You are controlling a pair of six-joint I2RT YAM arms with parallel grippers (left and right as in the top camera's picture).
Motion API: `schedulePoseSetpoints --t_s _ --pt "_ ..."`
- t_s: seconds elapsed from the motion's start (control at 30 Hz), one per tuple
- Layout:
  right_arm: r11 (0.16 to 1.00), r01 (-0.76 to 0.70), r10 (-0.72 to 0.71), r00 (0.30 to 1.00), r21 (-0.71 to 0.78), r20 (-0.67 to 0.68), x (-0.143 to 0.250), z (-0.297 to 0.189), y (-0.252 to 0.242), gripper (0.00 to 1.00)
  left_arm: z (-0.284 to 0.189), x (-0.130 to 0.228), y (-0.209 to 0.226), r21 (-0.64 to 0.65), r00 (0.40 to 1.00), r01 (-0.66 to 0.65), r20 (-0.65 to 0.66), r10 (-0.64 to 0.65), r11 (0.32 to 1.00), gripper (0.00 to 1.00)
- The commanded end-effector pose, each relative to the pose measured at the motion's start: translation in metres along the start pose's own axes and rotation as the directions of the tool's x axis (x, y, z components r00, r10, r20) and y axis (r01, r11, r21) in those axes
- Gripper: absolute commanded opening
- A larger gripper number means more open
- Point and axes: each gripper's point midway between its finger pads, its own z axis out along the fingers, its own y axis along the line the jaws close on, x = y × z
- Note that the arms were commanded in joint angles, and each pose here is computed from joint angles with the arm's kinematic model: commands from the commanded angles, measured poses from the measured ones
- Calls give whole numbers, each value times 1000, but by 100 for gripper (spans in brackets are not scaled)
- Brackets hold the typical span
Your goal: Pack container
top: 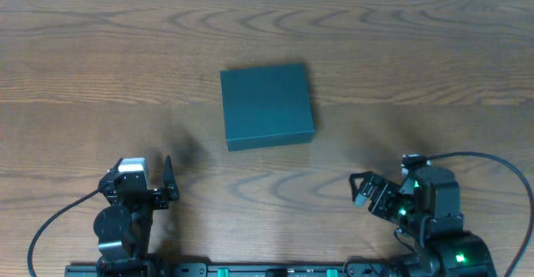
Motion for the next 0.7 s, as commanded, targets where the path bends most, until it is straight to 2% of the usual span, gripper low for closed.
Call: schedulePoseSetpoints --t_s 0.0,0.07,0.17,0.33,0.47,0.67 --pt "985 73 -105 972 153 212 -39 -16 -22 99 3 9 3 -12 1000 -4 -16 4 1000 95" --pt "966 202 -244 920 160 308 -56 -28 -13 99 3 9 3 -12 1000 -4 -16 4 1000 95" --pt "886 417 -463 784 202 413 -73 -49 3 99 3 9 3 -12 1000 -4 -16 4 1000 95" --pt "789 548 -610 647 276 458 -73 -66 6 99 3 9 3 -12 1000 -4 -16 4 1000 95" --pt "779 558 -620 619 286 481 -65 -62 -1 99 3 9 3 -12 1000 -4 -16 4 1000 95" --pt "778 561 -621 623 282 475 -49 -37 -16 99 3 9 3 -12 1000 -4 -16 4 1000 95"
